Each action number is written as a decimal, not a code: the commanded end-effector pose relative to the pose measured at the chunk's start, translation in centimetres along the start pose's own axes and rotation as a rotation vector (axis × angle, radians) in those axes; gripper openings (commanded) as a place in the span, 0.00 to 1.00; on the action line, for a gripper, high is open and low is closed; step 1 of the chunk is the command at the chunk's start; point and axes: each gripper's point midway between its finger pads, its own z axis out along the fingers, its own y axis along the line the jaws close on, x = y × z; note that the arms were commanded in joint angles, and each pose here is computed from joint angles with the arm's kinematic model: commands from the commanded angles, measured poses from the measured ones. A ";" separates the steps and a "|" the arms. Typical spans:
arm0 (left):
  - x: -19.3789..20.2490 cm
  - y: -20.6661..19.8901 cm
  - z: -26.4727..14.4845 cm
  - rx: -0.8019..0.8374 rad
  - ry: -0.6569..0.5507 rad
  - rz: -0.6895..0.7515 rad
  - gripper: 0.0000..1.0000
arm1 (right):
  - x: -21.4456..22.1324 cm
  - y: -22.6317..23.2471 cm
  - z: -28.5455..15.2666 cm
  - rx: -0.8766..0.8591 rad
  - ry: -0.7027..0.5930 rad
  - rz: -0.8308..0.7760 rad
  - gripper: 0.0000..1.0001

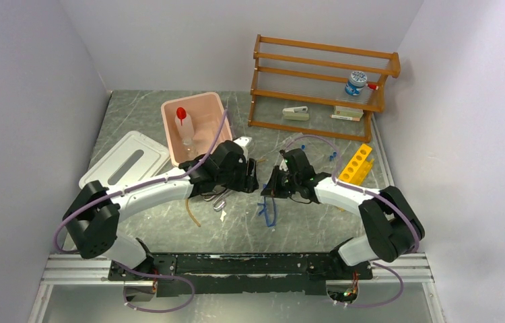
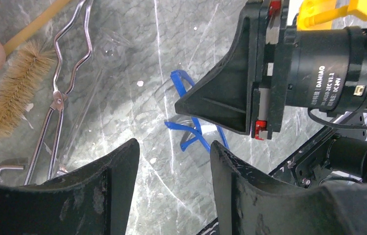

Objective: Organize the chemistry lab equipment

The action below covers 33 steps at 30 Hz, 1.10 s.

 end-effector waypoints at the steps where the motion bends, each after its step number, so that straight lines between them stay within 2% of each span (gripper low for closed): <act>1: -0.7 -0.7 -0.4 0.060 -0.029 -0.017 0.60 | -1.0 0.9 0.2 -0.046 -0.054 -0.009 0.03; 2: -0.8 -0.7 -0.5 0.066 -0.029 -0.024 0.62 | -1.1 1.2 0.1 -0.056 -0.055 -0.009 0.00; 6: -1.5 -0.9 -1.0 0.136 -0.038 -0.059 0.75 | -2.3 2.8 -0.6 -0.097 -0.070 -0.020 0.00; 9: -2.4 -1.7 -1.9 0.228 -0.063 -0.066 0.88 | -3.5 4.1 -1.8 -0.125 -0.087 -0.021 0.00; 11: -3.1 -2.1 -2.5 0.264 -0.084 -0.067 0.92 | -4.5 5.1 -2.8 -0.157 -0.106 -0.023 0.00; 17: -5.2 -3.3 -4.1 0.373 -0.144 -0.065 0.93 | -7.6 7.5 -6.1 -0.216 -0.173 -0.041 0.00; 22: -7.6 -3.5 -5.4 0.387 -0.213 -0.082 0.90 | -10.5 10.2 -9.2 -0.255 -0.253 -0.102 0.00; 24: -9.2 -3.1 -6.2 0.355 -0.265 -0.092 0.88 | -11.7 11.3 -10.1 -0.268 -0.275 -0.124 0.00; 29: -15.8 0.5 -11.0 0.140 -0.465 -0.079 0.83 | -15.9 15.2 -12.8 -0.302 -0.360 -0.180 0.00; 33: -19.9 5.0 -16.2 -0.133 -0.626 -0.098 0.84 | -18.7 18.2 -12.9 -0.321 -0.406 -0.209 0.00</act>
